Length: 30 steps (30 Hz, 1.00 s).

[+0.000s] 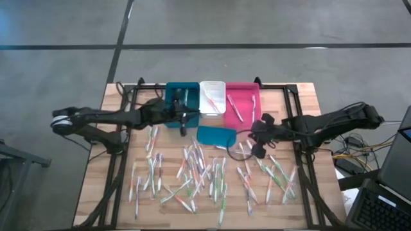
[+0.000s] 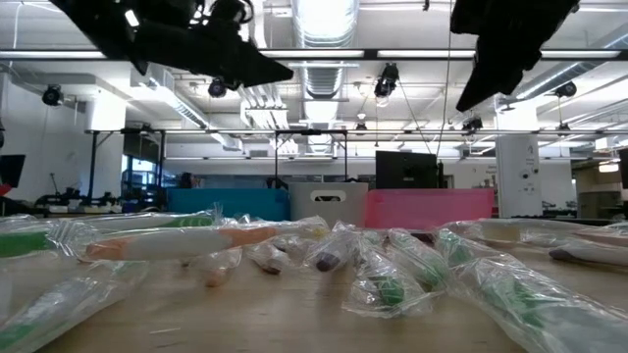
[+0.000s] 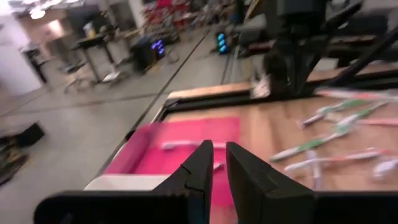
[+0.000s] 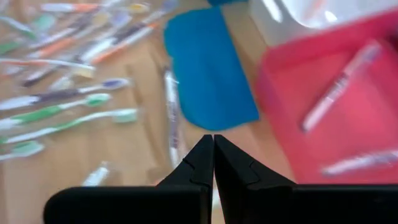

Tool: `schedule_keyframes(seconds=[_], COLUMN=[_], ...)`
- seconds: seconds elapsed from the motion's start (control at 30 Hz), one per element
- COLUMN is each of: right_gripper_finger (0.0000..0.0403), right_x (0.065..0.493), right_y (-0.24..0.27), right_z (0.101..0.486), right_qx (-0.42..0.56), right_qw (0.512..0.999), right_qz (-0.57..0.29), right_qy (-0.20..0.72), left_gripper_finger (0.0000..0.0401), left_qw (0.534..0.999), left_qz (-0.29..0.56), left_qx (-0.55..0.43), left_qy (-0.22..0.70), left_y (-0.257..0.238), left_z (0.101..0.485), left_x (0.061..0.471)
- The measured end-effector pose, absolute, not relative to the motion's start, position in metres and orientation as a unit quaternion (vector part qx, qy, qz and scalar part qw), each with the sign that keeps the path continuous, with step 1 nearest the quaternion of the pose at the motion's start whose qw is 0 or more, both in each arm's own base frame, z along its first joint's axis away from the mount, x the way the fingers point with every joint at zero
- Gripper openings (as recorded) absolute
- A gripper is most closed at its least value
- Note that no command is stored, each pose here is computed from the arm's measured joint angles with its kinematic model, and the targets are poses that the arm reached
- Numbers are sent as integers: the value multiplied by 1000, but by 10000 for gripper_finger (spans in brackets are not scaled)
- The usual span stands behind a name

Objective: Pick & Place Toothbrushes
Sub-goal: Put the purple toothbrush into the pink bin

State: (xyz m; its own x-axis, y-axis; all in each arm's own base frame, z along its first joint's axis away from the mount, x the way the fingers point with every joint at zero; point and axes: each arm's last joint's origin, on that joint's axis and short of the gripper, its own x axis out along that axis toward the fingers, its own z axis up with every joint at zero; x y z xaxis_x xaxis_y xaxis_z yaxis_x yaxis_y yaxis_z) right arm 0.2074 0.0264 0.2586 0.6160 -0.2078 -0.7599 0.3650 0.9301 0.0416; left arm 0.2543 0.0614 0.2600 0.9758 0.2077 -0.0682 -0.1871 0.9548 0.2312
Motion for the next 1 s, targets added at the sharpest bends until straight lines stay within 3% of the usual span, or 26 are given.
schedule_keyframes(seconds=[0.1,0.2,0.33,0.43,0.53,0.77,0.9,1.0], right_gripper_finger=[8,8,8,8,8,8,8,8], right_x=[214,219,226,237,245,272,286,296], right_y=[37,46,58,61,61,60,65,67], right_z=[258,256,250,241,227,214,208,201], right_qx=[53,-67,-276,-347,-459,-703,-749,-760], right_qw=[909,913,874,847,777,537,464,436], right_qz=[-120,-50,60,90,123,125,173,193], right_qy=[396,400,395,393,412,448,440,442], left_gripper_finger=[46,46,50,51,51,51,51,51], left_qw=[989,989,993,994,995,995,995,995], left_qz=[92,92,92,93,90,73,68,68], left_qx=[111,108,63,31,24,20,21,21], left_qy=[43,46,45,43,48,66,67,67], left_y=[59,58,57,56,55,50,48,47], left_z=[257,254,250,250,249,244,244,244], left_x=[248,243,240,240,240,240,241,241])
